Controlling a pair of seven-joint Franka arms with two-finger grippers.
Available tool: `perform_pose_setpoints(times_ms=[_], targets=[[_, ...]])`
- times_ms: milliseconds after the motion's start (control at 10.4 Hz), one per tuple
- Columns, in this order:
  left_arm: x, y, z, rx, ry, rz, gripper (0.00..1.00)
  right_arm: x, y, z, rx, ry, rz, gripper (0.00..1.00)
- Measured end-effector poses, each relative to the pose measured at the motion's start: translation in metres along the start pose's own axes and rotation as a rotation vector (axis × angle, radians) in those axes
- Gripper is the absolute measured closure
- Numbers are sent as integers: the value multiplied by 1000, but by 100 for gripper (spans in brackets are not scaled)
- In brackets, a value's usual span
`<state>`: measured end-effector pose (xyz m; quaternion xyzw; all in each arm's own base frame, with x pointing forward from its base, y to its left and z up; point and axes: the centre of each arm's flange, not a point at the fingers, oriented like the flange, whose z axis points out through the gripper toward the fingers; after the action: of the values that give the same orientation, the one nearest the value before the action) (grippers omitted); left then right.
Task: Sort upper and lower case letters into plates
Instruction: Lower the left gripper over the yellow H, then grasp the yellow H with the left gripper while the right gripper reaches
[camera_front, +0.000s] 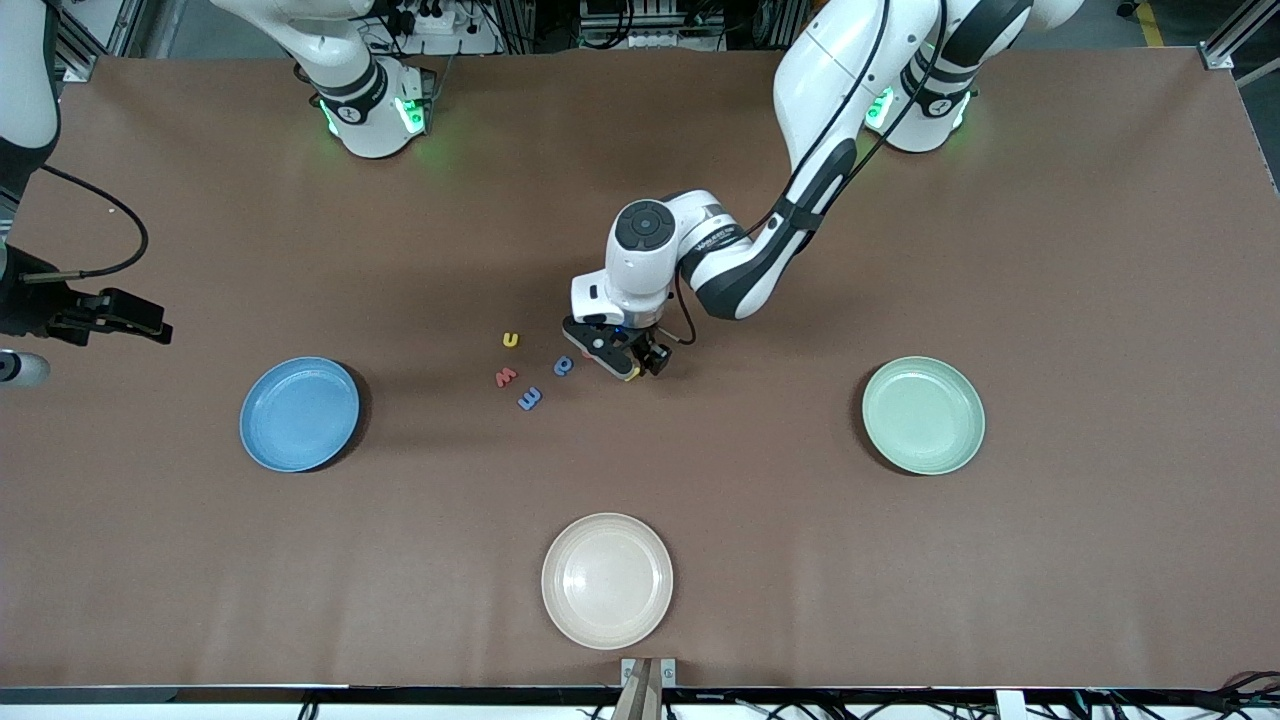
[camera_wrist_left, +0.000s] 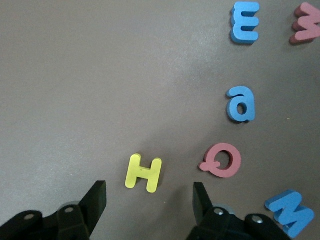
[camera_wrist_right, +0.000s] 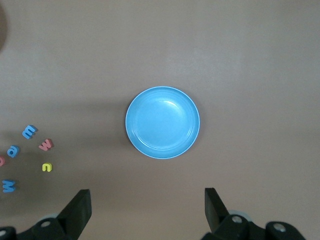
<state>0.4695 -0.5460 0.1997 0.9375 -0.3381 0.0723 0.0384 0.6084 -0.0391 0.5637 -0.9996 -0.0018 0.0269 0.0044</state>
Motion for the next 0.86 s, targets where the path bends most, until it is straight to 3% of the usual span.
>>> perform_pose_setpoints(times_ms=[861], targets=[[4, -17, 17, 35, 18, 9, 28, -2, 0, 3, 2, -25, 0, 0]])
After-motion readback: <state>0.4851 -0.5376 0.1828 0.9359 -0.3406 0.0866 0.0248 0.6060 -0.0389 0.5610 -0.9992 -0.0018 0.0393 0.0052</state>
